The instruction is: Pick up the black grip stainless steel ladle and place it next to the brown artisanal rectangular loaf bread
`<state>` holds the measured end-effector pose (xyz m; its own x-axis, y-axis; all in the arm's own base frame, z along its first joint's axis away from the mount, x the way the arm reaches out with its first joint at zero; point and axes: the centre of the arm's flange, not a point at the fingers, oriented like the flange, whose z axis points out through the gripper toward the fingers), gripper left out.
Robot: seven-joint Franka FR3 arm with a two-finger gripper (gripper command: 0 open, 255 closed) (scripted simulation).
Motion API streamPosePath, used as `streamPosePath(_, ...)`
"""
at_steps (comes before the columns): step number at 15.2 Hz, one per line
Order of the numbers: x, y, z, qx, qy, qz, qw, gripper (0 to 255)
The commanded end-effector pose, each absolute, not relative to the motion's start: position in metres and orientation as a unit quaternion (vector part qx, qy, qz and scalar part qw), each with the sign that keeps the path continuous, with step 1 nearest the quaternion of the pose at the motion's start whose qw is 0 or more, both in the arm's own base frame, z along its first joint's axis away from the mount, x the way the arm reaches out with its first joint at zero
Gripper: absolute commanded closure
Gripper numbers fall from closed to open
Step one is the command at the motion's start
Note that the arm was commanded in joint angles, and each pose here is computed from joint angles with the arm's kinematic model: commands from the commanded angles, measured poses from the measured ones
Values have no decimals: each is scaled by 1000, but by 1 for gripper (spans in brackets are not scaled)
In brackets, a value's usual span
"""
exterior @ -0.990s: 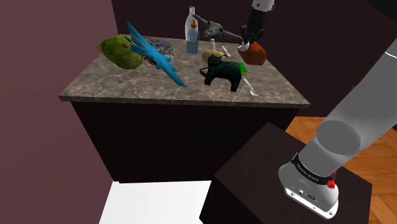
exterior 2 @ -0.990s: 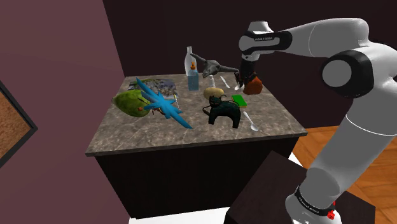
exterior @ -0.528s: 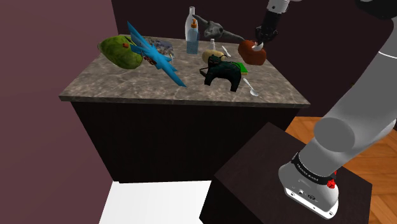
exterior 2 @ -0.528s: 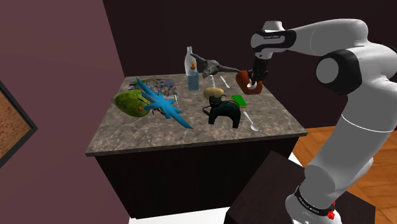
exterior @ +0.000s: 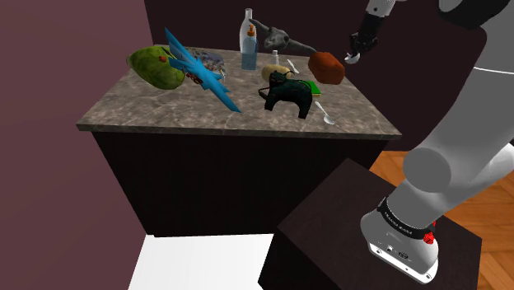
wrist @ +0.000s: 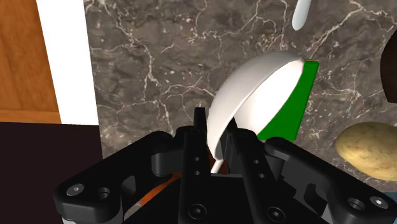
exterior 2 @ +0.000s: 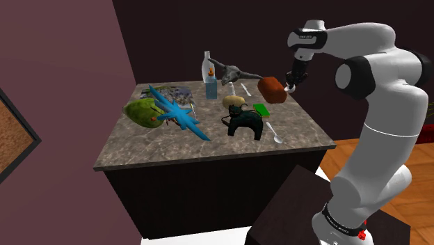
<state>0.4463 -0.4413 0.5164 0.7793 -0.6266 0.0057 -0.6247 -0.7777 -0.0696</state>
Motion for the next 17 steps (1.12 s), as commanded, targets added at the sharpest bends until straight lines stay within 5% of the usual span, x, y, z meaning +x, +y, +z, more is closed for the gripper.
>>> streamPosePath(1,432,-476,516,-943,331,-14,32,255)
streamPosePath(17,432,-476,432,-943,331,-14,32,255)
